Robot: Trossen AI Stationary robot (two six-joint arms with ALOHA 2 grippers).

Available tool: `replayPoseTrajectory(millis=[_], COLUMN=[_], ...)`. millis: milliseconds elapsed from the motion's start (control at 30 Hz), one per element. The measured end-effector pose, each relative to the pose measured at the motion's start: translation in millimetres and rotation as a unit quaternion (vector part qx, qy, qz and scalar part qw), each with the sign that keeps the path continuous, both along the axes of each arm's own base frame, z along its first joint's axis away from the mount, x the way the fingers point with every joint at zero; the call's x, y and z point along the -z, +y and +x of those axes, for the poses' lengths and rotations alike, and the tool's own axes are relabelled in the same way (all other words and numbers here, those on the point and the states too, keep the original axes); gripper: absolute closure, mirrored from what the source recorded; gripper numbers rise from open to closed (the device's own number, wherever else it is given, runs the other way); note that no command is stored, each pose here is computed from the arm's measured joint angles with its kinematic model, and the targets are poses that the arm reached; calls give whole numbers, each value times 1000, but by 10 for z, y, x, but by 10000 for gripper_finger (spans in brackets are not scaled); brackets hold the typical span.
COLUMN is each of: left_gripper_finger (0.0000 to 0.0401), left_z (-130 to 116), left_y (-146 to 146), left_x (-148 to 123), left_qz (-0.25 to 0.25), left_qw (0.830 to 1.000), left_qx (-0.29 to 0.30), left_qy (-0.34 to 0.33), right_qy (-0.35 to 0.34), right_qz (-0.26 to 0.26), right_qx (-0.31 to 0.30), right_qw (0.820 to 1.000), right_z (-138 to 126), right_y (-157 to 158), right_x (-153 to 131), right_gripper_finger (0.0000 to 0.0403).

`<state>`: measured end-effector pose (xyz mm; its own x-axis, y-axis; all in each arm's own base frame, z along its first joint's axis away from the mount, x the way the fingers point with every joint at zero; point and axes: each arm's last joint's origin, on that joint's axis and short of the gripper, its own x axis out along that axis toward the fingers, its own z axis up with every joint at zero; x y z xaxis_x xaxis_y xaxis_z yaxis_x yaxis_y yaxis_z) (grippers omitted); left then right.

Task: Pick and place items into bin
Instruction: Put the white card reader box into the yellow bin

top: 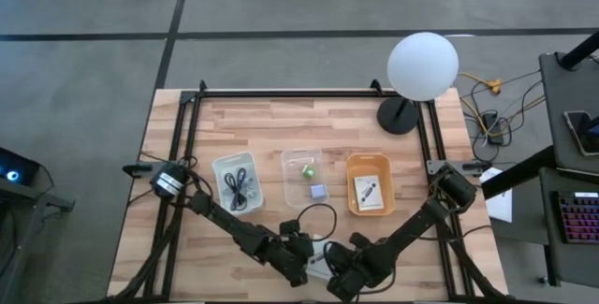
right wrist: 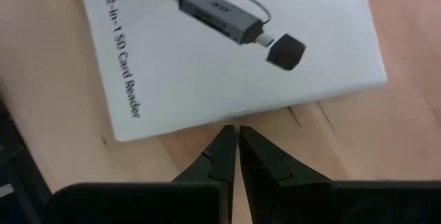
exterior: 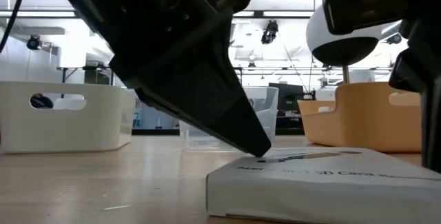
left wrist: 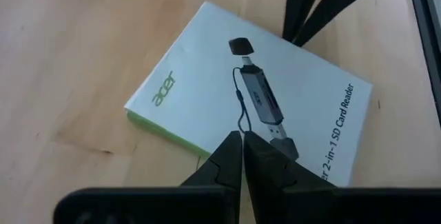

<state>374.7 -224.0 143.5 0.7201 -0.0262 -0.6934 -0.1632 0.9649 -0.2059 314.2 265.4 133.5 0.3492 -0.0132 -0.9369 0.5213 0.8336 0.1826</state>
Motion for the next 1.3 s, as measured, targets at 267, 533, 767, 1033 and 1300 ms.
replayPoseTrajectory(millis=[267, 533, 767, 1033, 1300], left_gripper_finger=[401, 401, 401, 401, 401], left_z=[-105, -154, -245, -353, -396], left_y=[53, 72, 91, 108, 61], left_x=[144, 219, 338, 452, 314], left_qz=[-20, -16, -28, -36, -47], left_qw=[999, 999, 997, 995, 997], left_qx=[-7, -4, -15, -30, -47], left_qy=[24, 41, 64, 85, 48], right_qy=[-6, -52, -26, -15, -17], right_qz=[2, -30, -129, -191, -168], right_qx=[-1, -62, -271, -421, -307], right_qw=[1000, 996, 954, 887, 937], right_z=[4, 82, 47, 77, 309], right_y=[9, 93, 144, 155, -51], right_x=[-26, -220, -394, -280, -134], right_gripper_finger=[390, 389, 337, 254, 215])
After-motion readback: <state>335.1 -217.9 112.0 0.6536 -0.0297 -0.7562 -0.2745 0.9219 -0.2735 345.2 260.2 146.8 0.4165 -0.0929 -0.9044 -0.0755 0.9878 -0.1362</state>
